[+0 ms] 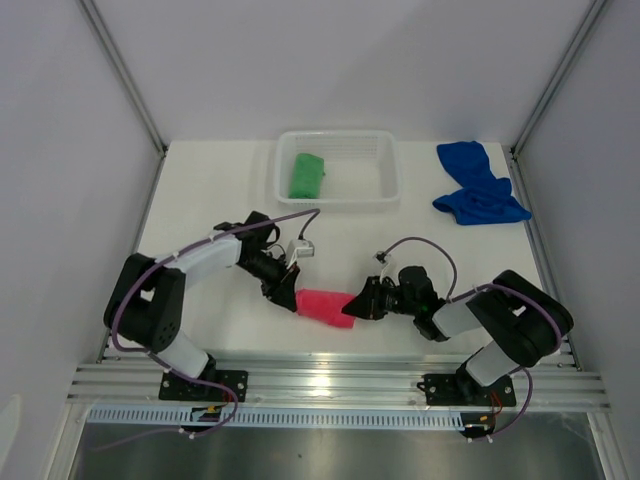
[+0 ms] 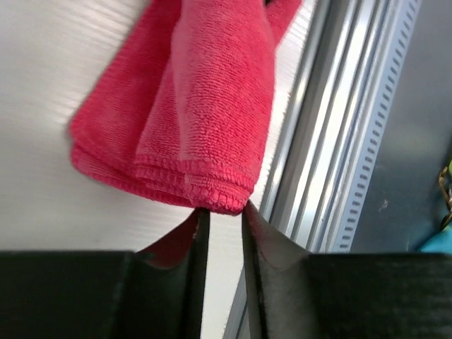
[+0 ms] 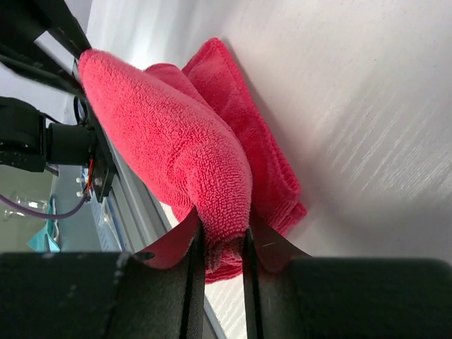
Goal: Roll the towels
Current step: Roll the towel
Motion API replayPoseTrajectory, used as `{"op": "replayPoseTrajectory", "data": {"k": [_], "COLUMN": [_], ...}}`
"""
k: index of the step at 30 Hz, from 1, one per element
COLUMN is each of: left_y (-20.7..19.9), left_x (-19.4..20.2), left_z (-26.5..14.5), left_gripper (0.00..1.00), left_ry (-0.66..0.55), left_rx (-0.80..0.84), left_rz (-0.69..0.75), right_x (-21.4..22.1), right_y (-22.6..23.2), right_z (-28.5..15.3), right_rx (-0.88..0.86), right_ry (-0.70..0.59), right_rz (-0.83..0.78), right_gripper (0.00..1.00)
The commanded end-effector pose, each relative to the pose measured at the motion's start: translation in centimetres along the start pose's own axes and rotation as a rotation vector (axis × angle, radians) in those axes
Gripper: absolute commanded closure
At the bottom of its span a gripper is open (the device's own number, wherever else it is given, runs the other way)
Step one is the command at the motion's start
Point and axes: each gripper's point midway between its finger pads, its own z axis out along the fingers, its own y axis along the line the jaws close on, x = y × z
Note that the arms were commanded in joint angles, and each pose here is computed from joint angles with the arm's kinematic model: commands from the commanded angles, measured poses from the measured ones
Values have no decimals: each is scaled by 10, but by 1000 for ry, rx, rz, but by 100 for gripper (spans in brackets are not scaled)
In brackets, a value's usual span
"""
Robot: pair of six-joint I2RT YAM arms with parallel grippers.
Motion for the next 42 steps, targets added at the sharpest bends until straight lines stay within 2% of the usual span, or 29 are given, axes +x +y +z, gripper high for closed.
{"op": "replayPoseTrajectory", "data": {"k": [1, 3, 6, 12, 14, 17, 22, 25, 26, 28, 30, 32, 36, 38, 42], "left_y": [27, 36, 43, 40, 40, 40, 14, -10, -15, -11, -7, 1, 6, 3, 2], "left_x": [-21, -19, -14, -15, -16, -25, -66, -77, -78, -68, -73, -74, -83, -82, -67], "left_z": [0, 3, 4, -15, -26, -50, -83, -63, -48, -22, -4, 13, 24, 29, 43], "left_gripper": [82, 86, 86, 76, 70, 67, 61, 55, 53, 52, 51, 42, 40, 35, 29], "left_ry": [-15, 7, 25, 25, 21, 8, -128, -133, -90, -14, 19, 39, 44, 52, 102], "left_rx": [-71, -97, -115, -191, -225, -338, -430, -396, -411, -406, -436, -458, -476, -454, -398], "left_rz": [-33, -65, -80, -31, -25, 33, 247, 462, 551, 623, 727, 808, 892, 931, 967], "right_x": [-4, -4, -1, 2, -6, -12, -16, -18, -17, -15, -14, -14, -14, -15, -15], "right_y": [-7, -10, -15, -29, -25, -23, -25, -24, -26, -27, -27, -27, -23, -23, -24], "right_z": [9, 11, 13, 12, 16, 18, 19, 23, 25, 27, 28, 27, 28, 28, 28], "right_rx": [11, 15, 24, 113, 113, 130, 168, 164, 164, 165, 163, 162, 149, 149, 151], "right_ry": [12, 13, 28, 62, 59, 69, 85, 100, 109, 113, 118, 119, 120, 120, 122], "right_rz": [27, 38, 60, 96, 80, 80, 75, 83, 87, 95, 103, 106, 95, 93, 84], "right_gripper": [100, 100, 100, 100, 100, 100, 100, 99, 99, 98, 98, 98, 97, 97, 96]}}
